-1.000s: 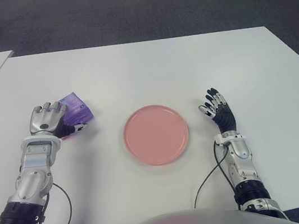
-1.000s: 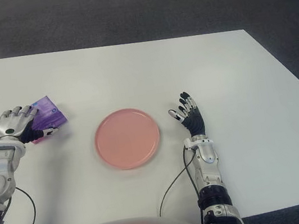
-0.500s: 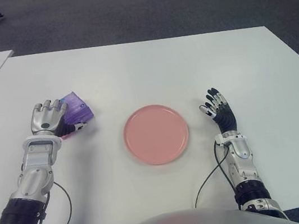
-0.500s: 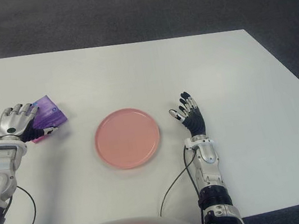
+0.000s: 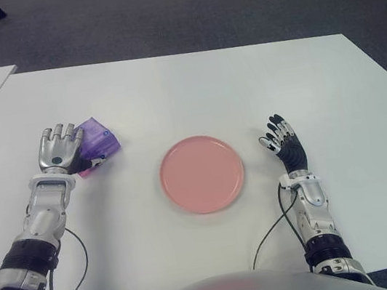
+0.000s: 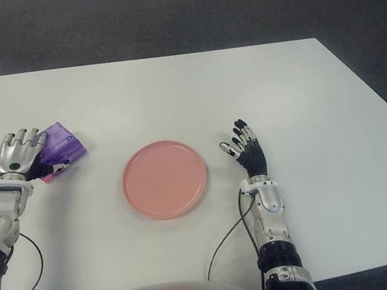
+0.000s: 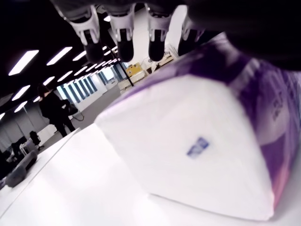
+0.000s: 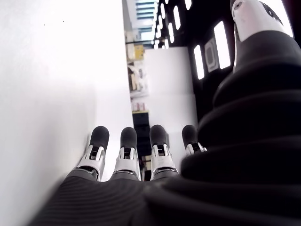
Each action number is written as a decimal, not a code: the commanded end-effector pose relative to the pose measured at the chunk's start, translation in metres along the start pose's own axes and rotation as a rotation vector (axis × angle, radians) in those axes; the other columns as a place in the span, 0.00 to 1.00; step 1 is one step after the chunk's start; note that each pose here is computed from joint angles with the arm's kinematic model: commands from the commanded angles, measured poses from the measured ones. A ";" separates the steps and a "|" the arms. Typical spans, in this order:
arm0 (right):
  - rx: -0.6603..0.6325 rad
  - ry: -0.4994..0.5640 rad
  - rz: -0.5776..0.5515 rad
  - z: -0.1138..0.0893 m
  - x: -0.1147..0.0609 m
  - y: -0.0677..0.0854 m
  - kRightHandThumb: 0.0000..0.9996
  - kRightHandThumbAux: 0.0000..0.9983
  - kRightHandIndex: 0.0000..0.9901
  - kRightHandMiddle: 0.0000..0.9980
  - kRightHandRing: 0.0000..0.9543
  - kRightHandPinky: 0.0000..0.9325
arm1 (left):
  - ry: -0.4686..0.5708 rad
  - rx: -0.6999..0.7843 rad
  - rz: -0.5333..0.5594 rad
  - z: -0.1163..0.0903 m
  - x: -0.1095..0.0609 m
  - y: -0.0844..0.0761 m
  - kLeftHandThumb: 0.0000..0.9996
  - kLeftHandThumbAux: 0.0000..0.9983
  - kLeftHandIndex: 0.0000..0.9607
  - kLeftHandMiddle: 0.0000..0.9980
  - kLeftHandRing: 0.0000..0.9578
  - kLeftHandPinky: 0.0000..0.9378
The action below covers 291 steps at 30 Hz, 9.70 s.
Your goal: Put the tissue paper into the plate.
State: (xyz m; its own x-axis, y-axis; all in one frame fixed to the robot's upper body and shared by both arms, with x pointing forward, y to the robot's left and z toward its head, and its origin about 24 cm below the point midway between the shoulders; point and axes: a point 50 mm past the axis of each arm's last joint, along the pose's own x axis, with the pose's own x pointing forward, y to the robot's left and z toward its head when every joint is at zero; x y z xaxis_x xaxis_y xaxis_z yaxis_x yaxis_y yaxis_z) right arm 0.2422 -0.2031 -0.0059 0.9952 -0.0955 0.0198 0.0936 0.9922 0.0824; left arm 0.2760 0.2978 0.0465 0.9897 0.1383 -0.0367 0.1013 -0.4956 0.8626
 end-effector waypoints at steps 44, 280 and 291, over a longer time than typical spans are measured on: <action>0.018 0.088 -0.026 -0.014 -0.008 -0.007 0.13 0.74 0.00 0.01 0.01 0.05 | -0.105 -0.056 0.019 0.006 0.000 -0.045 0.08 0.29 0.00 0.00 0.00 0.00; 0.020 0.097 -0.025 -0.019 0.007 -0.001 0.13 0.74 0.00 0.01 0.01 0.05 | -1.063 -0.747 -0.029 0.144 -0.037 0.104 0.08 0.22 0.00 0.00 0.00 0.00; 0.020 0.096 -0.025 -0.019 0.007 -0.001 0.13 0.74 0.00 0.01 0.01 0.05 | -0.981 -0.655 0.076 0.147 -0.035 0.095 0.06 0.23 0.00 0.00 0.00 0.00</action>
State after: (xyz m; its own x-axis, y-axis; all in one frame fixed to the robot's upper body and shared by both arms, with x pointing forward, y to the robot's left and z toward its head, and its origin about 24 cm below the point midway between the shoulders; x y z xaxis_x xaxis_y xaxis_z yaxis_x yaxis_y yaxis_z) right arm 0.2596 -0.2054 -0.0071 0.9943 -0.1052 0.0180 0.1033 0.9910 0.0854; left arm 0.2676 0.1174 0.0646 0.6601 -0.7474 -0.0748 0.2523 0.1268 0.9593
